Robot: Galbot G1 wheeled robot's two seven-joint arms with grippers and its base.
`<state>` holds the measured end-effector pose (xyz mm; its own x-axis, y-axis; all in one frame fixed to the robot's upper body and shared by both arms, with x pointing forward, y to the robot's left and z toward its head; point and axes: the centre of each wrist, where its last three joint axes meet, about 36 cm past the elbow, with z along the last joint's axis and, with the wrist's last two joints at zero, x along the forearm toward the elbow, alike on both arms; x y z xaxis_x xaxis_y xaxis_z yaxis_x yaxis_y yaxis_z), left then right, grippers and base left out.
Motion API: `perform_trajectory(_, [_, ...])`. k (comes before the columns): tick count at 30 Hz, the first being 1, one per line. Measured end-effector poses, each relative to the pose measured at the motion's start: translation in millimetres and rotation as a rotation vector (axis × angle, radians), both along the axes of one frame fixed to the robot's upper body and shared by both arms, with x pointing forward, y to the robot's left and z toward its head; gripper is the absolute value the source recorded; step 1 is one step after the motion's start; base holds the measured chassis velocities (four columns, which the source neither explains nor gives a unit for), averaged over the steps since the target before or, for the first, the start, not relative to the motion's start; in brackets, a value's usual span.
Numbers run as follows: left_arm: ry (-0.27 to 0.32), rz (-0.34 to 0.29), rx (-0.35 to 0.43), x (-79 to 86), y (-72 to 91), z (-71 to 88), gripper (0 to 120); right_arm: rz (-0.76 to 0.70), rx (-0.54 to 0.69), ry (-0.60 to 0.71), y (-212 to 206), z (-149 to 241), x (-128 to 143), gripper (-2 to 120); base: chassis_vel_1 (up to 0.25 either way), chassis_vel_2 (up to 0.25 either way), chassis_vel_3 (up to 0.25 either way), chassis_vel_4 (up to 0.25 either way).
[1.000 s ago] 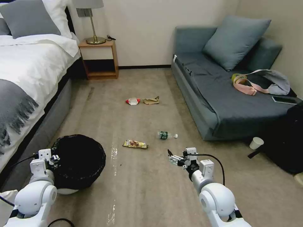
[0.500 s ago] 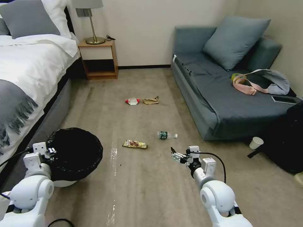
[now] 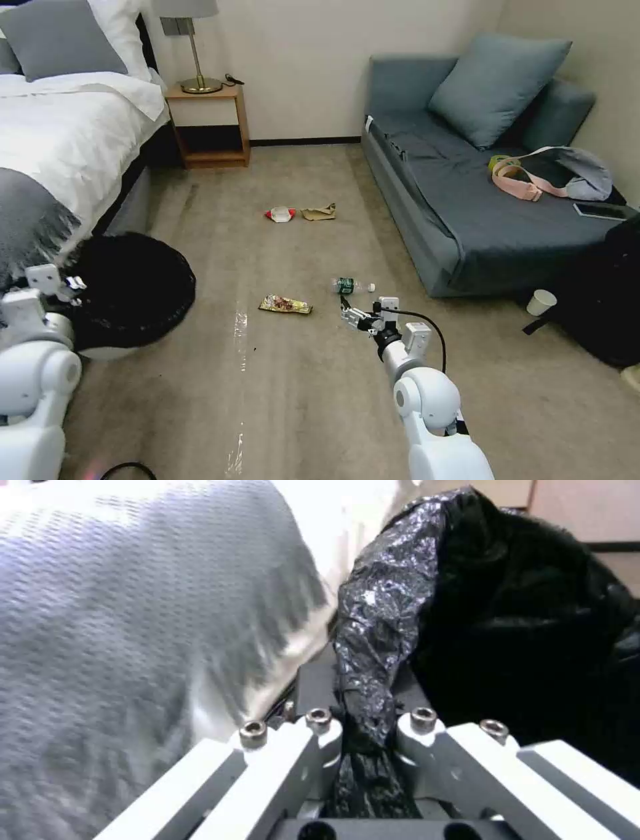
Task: Pick up the trash bin, then pick up the garbage on the floor and place it into the trash bin.
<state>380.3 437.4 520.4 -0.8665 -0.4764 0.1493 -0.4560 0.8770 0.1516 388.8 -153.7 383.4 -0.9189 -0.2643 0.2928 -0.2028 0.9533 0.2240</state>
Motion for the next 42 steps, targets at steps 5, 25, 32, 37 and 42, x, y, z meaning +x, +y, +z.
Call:
perform_trajectory(5, [-0.016,0.021,-0.001,-3.1,11.3,1.0,4,0.011,-0.019,0.014,1.4,-6.8,1.7,100,0.0,0.0,0.0,0.0])
perform_trajectory(25, [-0.011,-0.008,-0.011,-8.6,-19.3,-29.0,4,0.036,-0.097,-0.015,-25.2,-1.4,14.6,100,0.0,0.0,0.0,0.0])
perform_trajectory(32, [-0.001,-0.013,-0.013,-10.6,-25.4,-40.4,4,0.05,-0.095,-0.014,-22.0,-1.5,14.2,100,0.0,0.0,0.0,0.0])
perform_trajectory(37, [0.0,-0.012,-0.013,-12.9,-27.1,-50.0,4,0.06,-0.093,-0.008,-16.8,-3.4,12.1,100,-0.051,0.049,0.06,-0.055])
perform_trajectory(42, [0.004,-0.005,-0.014,-14.0,-25.1,-54.8,4,0.066,-0.094,-0.001,-14.2,-5.2,9.4,100,-0.063,0.049,0.056,-0.06])
